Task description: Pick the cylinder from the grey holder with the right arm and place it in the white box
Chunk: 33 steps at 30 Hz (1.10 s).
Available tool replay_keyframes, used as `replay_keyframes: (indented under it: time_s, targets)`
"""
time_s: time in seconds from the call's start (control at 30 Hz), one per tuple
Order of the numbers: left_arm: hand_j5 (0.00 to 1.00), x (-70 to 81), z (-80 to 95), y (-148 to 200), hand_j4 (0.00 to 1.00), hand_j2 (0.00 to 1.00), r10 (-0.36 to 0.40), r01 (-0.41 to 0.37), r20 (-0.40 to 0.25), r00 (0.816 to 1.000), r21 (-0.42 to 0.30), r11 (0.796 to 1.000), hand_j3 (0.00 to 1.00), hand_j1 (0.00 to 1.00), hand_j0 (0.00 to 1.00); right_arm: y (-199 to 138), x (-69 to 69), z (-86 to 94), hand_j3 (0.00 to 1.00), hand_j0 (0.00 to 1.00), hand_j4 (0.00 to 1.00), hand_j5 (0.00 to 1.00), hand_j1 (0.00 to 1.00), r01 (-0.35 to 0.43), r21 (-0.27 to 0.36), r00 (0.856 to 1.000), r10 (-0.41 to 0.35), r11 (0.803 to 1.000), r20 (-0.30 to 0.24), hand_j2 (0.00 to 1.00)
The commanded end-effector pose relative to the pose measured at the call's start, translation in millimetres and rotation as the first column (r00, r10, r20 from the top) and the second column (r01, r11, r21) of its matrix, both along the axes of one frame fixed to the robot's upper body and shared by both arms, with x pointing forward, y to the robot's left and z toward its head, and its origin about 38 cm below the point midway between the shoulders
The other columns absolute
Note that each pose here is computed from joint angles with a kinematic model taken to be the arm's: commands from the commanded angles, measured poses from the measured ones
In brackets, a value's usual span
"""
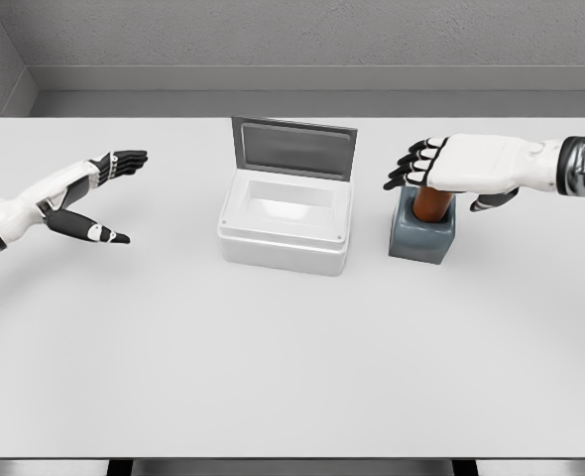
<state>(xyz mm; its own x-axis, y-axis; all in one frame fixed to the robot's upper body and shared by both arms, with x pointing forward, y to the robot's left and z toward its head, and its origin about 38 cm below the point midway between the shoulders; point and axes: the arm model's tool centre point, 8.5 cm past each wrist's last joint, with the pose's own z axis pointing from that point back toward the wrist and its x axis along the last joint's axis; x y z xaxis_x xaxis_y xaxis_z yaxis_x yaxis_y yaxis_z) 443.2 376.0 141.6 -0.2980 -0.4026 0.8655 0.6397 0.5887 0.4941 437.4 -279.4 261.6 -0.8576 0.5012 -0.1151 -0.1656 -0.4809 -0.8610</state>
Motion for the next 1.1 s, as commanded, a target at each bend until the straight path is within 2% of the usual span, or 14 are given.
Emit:
replay_keyframes:
  time_s: [0.0,0.07,0.1,0.13,0.17,0.27,0.43,0.8,0.87,0.93,1.03,1.07]
  targets:
    - [1.00,0.4,0.7,1,1.00,1.00,0.005,-0.005,0.000,1.000,-0.005,1.000,1.00,1.00,1.00,0,0.2,0.2,1.00,1.00,1.00,1.00,1.00,0.002,0.004,1.000,-0.002,1.000,-0.002,1.00]
    - [1.00,0.3,0.6,1,1.00,1.00,0.004,-0.004,-0.001,1.000,-0.005,1.000,1.00,1.00,1.00,0,0.2,0.2,0.99,0.99,0.99,0.99,0.99,0.002,0.004,1.000,-0.002,1.000,-0.002,0.99]
    - [1.00,0.1,0.2,1,1.00,1.00,0.003,-0.003,-0.002,1.000,-0.004,1.000,1.00,1.00,1.00,0,0.2,0.2,0.89,0.89,0.89,0.89,0.89,0.002,0.004,1.000,-0.002,1.000,-0.002,0.89]
    - [1.00,0.1,0.2,1,1.00,1.00,0.003,-0.003,-0.002,1.000,-0.004,1.000,1.00,1.00,1.00,0,0.4,1.4,0.72,0.72,0.72,0.72,0.72,0.003,0.006,1.000,-0.003,1.000,0.001,0.72]
    - [1.00,-0.6,-1.5,0,1.00,1.00,0.001,-0.001,-0.007,1.000,-0.002,1.000,1.00,1.00,1.00,0,0.4,1.5,0.59,0.59,0.59,0.59,0.59,0.002,0.008,1.000,-0.002,1.000,0.000,0.59]
    - [1.00,-0.4,-1.4,0,1.00,1.00,-0.001,0.001,-0.006,1.000,0.000,1.000,1.00,1.00,1.00,0,0.4,1.6,0.54,0.54,0.54,0.54,0.54,0.002,0.009,1.000,-0.002,1.000,-0.001,0.54]
    - [1.00,-0.2,-1.1,0,1.00,1.00,0.001,-0.001,-0.006,1.000,0.000,1.000,1.00,1.00,1.00,0,0.1,0.4,0.49,0.49,0.49,0.49,0.49,0.002,0.008,1.000,-0.002,1.000,-0.003,0.49]
    - [1.00,-0.8,-2.2,0,1.00,1.00,0.001,-0.001,-0.008,1.000,0.001,1.000,1.00,1.00,1.00,-5,0.8,5.9,0.49,0.49,0.49,0.49,0.49,0.013,0.005,1.000,-0.013,1.000,0.010,0.49]
    - [1.00,-0.6,-1.8,1,1.00,1.00,0.001,-0.001,-0.007,1.000,0.000,1.000,1.00,1.00,1.00,-5,1.3,10.8,0.49,0.49,0.49,0.49,0.49,0.014,0.018,1.000,-0.014,1.000,0.017,0.49]
    - [1.00,-0.8,-2.2,0,1.00,1.00,0.001,-0.001,-0.008,1.000,0.001,1.000,1.00,1.00,1.00,-11,3.2,25.1,0.49,0.49,0.49,0.49,0.49,0.028,0.041,0.998,-0.030,0.999,0.050,0.49]
    - [1.00,-0.9,-2.0,1,1.00,1.00,0.002,-0.002,-0.008,1.000,0.002,1.000,1.00,1.00,1.00,-6,1.2,35.7,0.49,0.49,0.49,0.49,0.49,0.008,0.104,0.999,-0.013,0.994,0.041,0.49]
    - [1.00,-0.9,-2.0,1,1.00,1.00,0.002,-0.002,-0.008,1.000,0.002,1.000,1.00,1.00,1.00,-2,0.4,38.7,0.49,0.49,0.49,0.49,0.49,-0.004,0.106,0.999,-0.001,0.994,0.050,0.49]
